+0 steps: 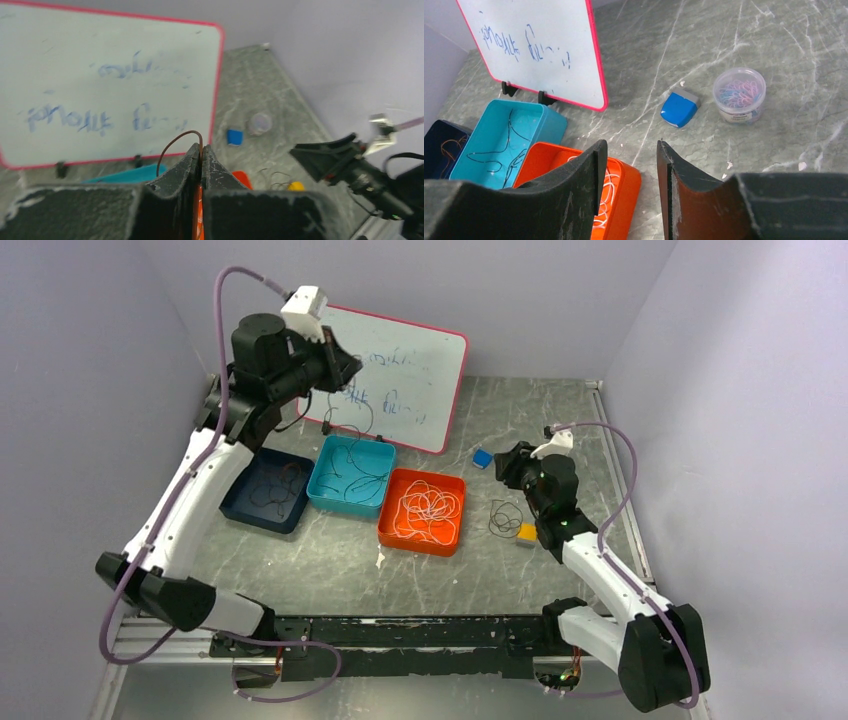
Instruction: Untangle the cables
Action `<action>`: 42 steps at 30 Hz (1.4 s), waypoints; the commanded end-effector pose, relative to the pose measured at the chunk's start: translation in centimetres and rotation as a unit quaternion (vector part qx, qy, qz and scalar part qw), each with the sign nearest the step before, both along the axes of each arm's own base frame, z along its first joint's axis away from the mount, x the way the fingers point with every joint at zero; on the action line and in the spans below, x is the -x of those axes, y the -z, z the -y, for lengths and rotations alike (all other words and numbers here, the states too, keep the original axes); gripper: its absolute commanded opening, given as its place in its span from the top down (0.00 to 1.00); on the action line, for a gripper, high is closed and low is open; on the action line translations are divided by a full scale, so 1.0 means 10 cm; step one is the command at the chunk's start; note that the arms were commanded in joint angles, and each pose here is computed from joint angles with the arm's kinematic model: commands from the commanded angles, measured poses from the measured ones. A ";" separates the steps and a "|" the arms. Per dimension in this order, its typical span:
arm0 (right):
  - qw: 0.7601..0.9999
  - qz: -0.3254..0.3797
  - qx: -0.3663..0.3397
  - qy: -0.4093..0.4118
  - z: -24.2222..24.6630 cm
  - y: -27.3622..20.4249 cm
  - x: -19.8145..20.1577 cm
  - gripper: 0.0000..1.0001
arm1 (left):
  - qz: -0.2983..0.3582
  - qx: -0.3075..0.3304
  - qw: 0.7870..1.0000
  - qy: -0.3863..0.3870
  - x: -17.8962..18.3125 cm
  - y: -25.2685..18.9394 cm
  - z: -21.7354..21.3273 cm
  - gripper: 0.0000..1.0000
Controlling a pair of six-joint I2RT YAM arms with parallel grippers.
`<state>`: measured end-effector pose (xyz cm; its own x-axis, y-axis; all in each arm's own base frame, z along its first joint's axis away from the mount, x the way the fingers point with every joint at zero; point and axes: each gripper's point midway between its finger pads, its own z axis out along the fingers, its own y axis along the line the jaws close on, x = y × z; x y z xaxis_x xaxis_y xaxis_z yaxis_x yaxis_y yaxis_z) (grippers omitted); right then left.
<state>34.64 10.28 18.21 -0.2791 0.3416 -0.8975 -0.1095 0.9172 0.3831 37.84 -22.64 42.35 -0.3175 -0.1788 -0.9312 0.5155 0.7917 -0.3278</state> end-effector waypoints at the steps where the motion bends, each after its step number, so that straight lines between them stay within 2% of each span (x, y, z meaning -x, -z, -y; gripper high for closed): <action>1: 1.000 0.003 -0.001 -0.010 -0.04 -0.02 -0.04 0.55 | -0.023 -0.039 0.994 -0.097 0.00 0.31 -0.62 0.93; 6: 1.000 -0.003 -0.001 -0.016 -0.06 0.04 -0.05 0.55 | -0.066 -0.058 0.980 -0.178 0.07 0.76 -1.20 0.93; 13: 1.000 -0.006 0.005 -0.024 -0.09 0.07 -0.10 0.54 | -0.088 -0.052 0.961 -0.257 0.16 0.97 -1.81 0.93; 20: 0.999 -0.010 0.002 -0.033 -0.14 0.11 -0.12 0.54 | -0.112 -0.044 0.944 -0.308 0.23 1.15 -2.21 0.93; 27: 0.999 -0.015 0.006 -0.032 -0.12 0.15 -0.11 0.54 | -0.138 -0.033 0.932 -0.333 0.25 1.43 -2.43 0.93; 34: 0.999 -0.017 0.010 -0.030 -0.11 0.16 -0.11 0.54 | -0.176 -0.030 0.931 -0.320 0.21 1.79 -2.42 0.93; 42: 0.999 -0.021 0.010 -0.029 -0.11 0.21 -0.10 0.53 | -0.241 -0.047 0.903 -0.354 0.17 2.38 -2.59 0.93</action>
<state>35.08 11.53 15.15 -0.3706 0.3046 -0.8774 -0.1400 0.9156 0.3770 35.43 2.09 20.09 -0.5353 -0.3976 -0.7453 -0.2651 0.9168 -0.2987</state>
